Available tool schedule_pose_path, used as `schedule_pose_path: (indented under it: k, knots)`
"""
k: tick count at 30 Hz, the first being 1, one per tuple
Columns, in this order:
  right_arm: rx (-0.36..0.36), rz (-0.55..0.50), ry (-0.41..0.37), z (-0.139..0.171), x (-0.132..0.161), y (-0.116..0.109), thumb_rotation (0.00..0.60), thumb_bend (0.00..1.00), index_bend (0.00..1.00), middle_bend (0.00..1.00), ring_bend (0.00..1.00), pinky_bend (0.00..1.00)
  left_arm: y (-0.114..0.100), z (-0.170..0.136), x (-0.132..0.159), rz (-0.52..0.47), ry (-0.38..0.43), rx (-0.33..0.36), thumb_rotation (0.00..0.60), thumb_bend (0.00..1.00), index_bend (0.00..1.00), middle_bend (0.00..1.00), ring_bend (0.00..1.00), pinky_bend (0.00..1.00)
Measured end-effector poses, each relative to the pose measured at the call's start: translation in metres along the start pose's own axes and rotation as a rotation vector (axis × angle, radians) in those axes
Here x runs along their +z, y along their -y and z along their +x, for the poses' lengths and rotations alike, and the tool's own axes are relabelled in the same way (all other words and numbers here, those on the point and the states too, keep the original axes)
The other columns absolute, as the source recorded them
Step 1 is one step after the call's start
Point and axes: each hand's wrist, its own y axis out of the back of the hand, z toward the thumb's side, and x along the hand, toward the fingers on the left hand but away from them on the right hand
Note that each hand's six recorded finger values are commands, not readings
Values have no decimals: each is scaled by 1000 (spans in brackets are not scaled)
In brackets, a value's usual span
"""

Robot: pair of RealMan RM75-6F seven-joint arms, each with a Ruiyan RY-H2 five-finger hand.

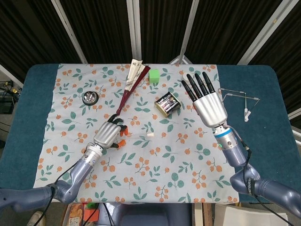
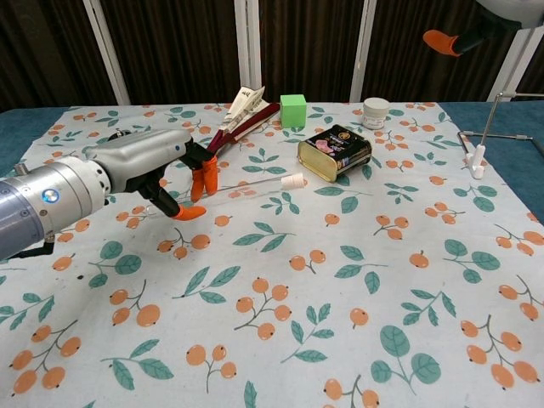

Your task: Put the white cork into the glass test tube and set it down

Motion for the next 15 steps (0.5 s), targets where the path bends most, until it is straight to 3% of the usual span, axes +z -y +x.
schedule_pose_path:
  k: [3, 10, 15]
  knots:
    - [8, -4, 1, 3, 0, 1, 600, 430, 0, 8, 0, 0, 5, -5, -9, 18, -18, -13, 600, 552, 607, 621, 210, 71]
    - [18, -12, -10, 7, 5, 1, 600, 430, 0, 8, 0, 0, 11, -11, -26, 54, -62, -51, 600, 405, 510, 430, 149, 5]
    - [32, -18, -14, 12, 9, 2, 600, 430, 0, 8, 0, 0, 11, -17, -36, 72, -104, -94, 600, 348, 363, 274, 94, 0]
